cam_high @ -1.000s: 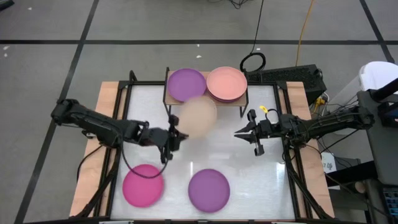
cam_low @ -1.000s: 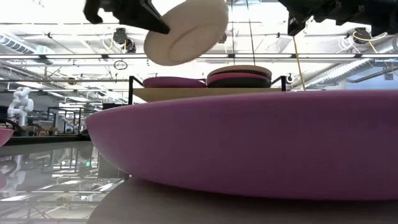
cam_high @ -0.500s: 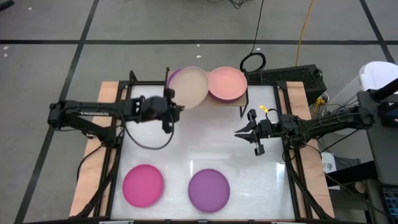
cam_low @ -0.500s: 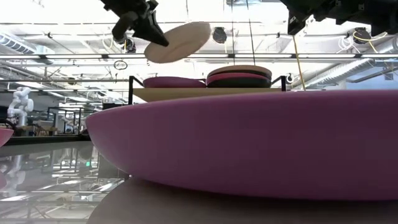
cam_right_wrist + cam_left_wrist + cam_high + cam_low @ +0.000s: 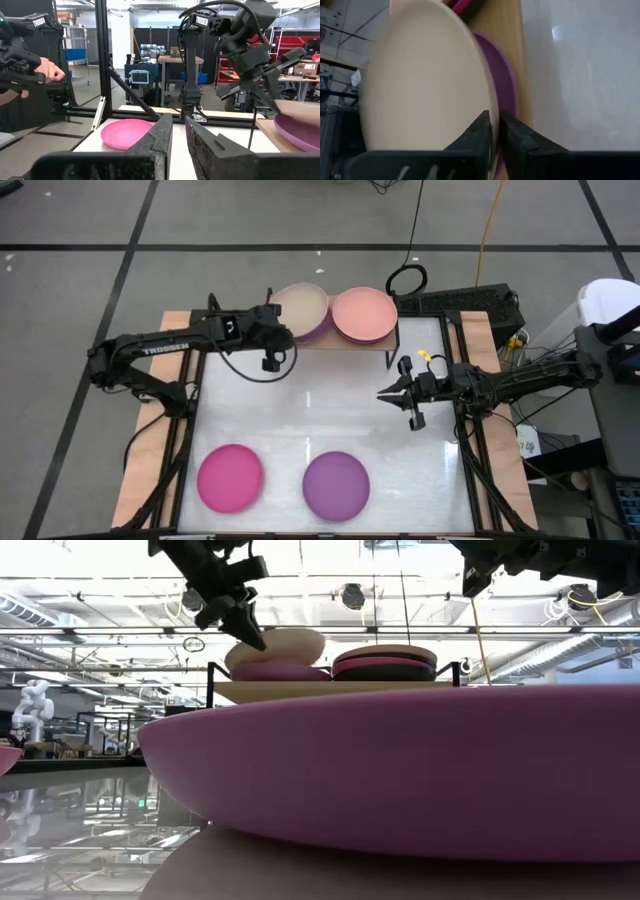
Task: Place and stack plates onto a shelf
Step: Stack the brown plate on the purple plate on the shelf, then stack the purple plate on the brown plate on the shelf
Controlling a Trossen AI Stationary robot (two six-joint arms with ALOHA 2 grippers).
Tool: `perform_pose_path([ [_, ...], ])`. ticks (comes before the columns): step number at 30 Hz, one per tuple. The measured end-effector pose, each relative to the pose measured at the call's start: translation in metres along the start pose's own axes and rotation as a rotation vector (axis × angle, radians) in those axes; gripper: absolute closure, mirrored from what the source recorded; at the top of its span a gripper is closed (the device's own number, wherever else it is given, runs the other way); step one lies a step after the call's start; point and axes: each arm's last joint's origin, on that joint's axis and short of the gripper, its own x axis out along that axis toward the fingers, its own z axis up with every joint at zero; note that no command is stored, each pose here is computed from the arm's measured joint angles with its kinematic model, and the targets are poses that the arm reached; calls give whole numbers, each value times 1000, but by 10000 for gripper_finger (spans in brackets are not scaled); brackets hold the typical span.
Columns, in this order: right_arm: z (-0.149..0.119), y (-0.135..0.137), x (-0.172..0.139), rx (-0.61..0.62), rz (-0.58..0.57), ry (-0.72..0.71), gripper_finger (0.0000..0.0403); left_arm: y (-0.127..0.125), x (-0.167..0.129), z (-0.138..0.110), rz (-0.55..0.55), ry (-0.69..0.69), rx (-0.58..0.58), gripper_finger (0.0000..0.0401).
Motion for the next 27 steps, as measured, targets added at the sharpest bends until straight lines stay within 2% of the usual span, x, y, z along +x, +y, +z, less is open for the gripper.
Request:
perform_pose_path([
  [8,0,0,0,0,0,1,362,2,0,0,30,8,-38,289],
  [16,-3,0,0,1,0,33,362,3,-23,5,106,-44,-95,233],
  [20,-4,0,0,1,0,39,362,5,-50,9,139,-134,-178,225],
  [22,-4,0,0,1,0,39,362,3,-66,10,135,-195,-256,225],
  [24,-4,0,0,1,0,41,362,-3,-83,11,67,-296,-349,225],
  [27,-5,0,0,1,0,50,362,-25,-99,11,-56,-486,-393,225],
])
